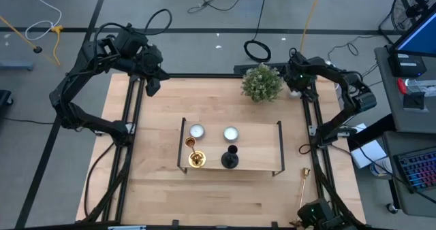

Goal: Pick & Place candle stick holders
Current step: Put the white red scented candle on the shelf

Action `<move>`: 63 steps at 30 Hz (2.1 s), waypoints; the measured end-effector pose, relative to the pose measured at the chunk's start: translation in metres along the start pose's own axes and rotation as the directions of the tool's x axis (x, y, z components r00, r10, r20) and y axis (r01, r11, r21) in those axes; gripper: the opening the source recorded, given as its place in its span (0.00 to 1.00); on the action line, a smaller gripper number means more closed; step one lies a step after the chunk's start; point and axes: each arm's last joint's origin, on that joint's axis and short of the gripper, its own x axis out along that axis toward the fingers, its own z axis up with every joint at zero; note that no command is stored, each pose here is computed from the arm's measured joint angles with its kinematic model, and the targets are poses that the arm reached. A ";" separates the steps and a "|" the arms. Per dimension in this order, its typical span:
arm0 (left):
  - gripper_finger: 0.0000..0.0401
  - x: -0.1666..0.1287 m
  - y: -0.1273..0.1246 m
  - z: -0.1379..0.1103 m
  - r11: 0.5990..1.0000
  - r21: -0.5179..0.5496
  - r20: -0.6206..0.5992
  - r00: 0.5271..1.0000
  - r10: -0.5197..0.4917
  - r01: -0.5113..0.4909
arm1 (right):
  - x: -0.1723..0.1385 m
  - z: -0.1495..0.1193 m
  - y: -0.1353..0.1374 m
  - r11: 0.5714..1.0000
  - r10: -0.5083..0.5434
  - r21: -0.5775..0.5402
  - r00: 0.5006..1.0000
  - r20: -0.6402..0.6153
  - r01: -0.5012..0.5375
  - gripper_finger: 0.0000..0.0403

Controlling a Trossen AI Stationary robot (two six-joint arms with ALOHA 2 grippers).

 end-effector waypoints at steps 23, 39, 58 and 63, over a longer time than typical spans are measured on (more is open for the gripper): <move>0.08 0.002 0.000 0.000 1.000 0.023 0.006 1.000 -0.009 0.009 | 0.000 -0.015 -0.012 0.996 0.073 0.049 0.997 0.002 -0.073 0.68; 0.08 0.017 -0.001 -0.028 0.999 -0.040 0.042 0.999 -0.022 0.023 | -0.010 -0.010 -0.003 0.973 0.227 0.024 0.970 0.082 -0.230 0.78; 0.08 -0.012 -0.010 -0.037 0.998 -0.060 0.148 0.989 -0.004 0.013 | 0.009 -0.014 -0.013 0.970 0.203 0.134 0.979 0.023 -0.204 0.99; 0.08 -0.012 -0.010 -0.037 0.998 -0.065 0.144 0.990 -0.004 0.014 | 0.017 -0.016 -0.018 0.972 0.182 0.146 0.983 0.023 -0.183 0.99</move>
